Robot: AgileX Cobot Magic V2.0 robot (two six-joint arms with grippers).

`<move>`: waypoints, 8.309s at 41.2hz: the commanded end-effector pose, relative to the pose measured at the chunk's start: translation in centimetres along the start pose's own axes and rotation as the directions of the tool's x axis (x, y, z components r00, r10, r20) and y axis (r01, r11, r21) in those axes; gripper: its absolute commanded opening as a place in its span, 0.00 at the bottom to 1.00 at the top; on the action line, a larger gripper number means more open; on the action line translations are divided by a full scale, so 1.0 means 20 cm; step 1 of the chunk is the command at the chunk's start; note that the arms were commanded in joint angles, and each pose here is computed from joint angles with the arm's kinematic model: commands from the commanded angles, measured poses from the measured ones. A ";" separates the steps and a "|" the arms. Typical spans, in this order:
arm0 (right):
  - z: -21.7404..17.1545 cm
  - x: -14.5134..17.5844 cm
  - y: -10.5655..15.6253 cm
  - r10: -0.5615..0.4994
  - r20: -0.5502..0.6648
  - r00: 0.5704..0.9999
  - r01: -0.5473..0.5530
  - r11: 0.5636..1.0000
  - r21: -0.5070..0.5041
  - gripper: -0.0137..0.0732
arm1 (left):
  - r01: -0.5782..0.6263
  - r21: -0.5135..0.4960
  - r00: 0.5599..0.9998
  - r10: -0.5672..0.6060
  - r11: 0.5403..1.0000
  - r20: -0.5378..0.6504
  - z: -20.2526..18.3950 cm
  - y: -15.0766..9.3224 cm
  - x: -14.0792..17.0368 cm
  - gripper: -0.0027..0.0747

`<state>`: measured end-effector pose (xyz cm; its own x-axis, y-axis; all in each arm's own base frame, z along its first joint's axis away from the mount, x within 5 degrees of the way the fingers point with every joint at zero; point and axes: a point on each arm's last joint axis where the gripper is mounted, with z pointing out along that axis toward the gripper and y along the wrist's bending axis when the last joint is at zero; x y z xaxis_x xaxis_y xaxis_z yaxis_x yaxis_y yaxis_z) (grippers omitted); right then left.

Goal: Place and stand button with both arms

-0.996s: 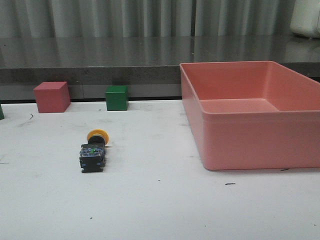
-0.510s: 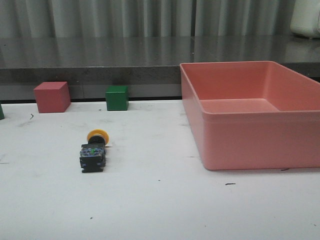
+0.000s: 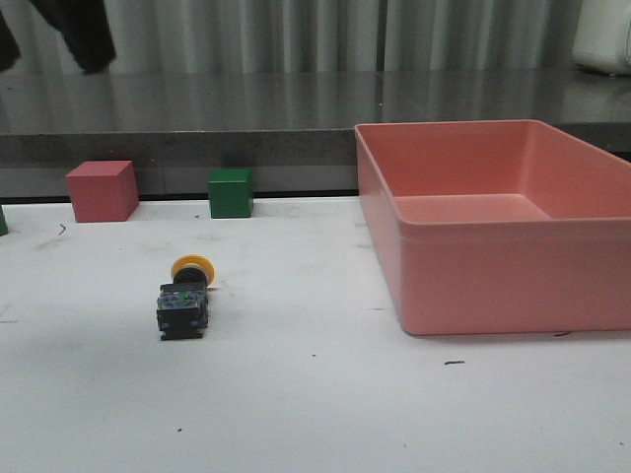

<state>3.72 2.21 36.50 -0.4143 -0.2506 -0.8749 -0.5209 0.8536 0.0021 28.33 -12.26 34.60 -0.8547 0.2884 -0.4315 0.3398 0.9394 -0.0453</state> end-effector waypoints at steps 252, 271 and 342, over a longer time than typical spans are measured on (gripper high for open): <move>-0.02 -0.05 -0.01 -0.018 0.078 0.997 0.017 1.000 0.015 0.62 | 0.063 0.158 0.421 -0.170 0.985 0.891 0.85 0.34 0.54 0.38; -0.02 -0.05 -0.01 -0.018 0.078 0.997 0.017 1.000 0.015 0.62 | 0.045 0.140 0.423 -0.146 0.989 0.895 0.75 0.33 0.54 0.64; -0.02 -0.05 -0.01 -0.018 0.079 0.997 0.017 1.000 0.015 0.62 | -0.013 0.032 0.838 -0.006 0.999 0.546 -0.65 0.06 0.91 0.63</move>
<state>3.68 2.17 36.49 -0.4129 -0.2531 -0.8749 -0.5210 0.8536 -0.0010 8.19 -3.40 37.64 -0.5649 0.1631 -0.8089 0.3493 0.9354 -0.0553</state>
